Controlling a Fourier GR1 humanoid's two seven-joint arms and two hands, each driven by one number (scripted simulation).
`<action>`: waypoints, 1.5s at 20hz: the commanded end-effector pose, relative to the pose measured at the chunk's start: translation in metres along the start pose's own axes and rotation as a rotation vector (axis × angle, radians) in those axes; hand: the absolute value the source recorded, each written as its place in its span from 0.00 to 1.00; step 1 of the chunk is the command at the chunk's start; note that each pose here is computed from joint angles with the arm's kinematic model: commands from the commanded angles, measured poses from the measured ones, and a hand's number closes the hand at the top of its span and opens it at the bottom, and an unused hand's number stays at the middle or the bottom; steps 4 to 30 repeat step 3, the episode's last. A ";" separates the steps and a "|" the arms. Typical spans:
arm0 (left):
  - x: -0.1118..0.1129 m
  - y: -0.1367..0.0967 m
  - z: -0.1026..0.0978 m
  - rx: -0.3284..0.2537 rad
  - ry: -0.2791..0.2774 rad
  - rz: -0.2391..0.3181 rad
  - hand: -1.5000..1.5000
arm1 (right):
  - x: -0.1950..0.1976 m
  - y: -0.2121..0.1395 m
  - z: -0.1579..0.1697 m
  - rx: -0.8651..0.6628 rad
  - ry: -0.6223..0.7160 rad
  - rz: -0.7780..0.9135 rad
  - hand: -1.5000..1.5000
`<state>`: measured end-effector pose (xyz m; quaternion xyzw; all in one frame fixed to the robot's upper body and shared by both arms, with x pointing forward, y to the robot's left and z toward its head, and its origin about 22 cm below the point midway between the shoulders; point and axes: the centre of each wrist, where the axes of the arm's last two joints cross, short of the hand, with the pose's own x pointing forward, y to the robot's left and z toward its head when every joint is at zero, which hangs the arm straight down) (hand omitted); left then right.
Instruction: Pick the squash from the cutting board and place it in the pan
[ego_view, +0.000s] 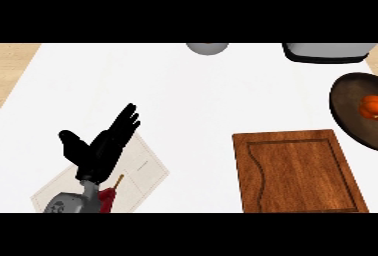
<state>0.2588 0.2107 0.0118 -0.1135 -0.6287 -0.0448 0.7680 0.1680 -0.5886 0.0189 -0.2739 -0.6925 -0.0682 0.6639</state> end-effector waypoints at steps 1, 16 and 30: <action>-0.002 0.000 0.002 0.001 -0.003 -0.003 0.50 | -0.002 -0.015 0.013 0.053 -0.043 -0.034 0.00; -0.010 -0.002 0.004 -0.013 0.000 0.006 0.50 | -0.006 -0.011 0.014 0.057 -0.041 -0.025 0.00; -0.010 -0.002 0.004 -0.013 0.000 0.006 0.50 | -0.006 -0.011 0.014 0.057 -0.041 -0.025 0.00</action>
